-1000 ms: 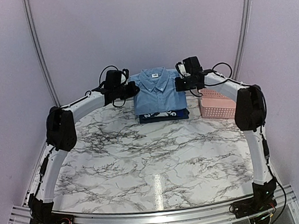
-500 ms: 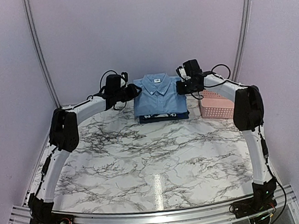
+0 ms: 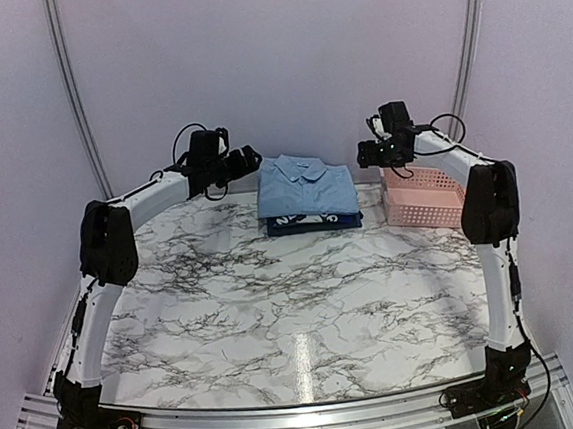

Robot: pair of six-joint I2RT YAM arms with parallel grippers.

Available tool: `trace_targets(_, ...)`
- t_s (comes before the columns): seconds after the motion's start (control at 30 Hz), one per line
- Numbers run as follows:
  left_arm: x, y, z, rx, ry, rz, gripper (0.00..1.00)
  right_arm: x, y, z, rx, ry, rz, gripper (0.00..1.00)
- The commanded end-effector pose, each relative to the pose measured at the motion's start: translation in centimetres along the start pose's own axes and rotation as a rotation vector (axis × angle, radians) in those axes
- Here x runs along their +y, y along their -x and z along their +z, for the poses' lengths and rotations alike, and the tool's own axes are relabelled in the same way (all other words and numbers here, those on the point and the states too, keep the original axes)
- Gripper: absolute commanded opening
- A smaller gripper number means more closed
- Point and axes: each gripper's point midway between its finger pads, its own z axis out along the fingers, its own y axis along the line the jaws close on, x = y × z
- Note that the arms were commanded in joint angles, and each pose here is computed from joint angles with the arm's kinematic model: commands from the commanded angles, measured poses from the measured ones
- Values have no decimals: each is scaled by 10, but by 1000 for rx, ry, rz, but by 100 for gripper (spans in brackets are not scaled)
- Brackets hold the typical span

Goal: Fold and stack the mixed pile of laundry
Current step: Reset both arms

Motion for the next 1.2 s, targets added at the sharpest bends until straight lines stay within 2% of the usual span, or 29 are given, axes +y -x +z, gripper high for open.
trace_targets(0.0,-21,55,-56,-61,25,46,99,5,52,-70,-121,77,3,82)
trace_targets(0.2,-26,69,-109,-46,35,77,99,4,55,-116,-137,147,-14,88)
trace_targets(0.27,-31,72,-126,-33,40,91,99,5,54,-132,-146,161,-26,98)
trace_targets(0.43,-38,66,-164,42,63,113,99,11,45,-175,-168,201,-48,99)
trace_targets(0.63,-39,41,-213,115,99,142,99,5,9,-211,-155,191,-39,98)
trace_targets(0.9,-16,-36,-271,249,162,126,99,-8,-79,-236,-68,174,1,99)
trace_targets(1.17,17,-126,-300,377,229,71,99,-14,-161,-245,35,186,57,99)
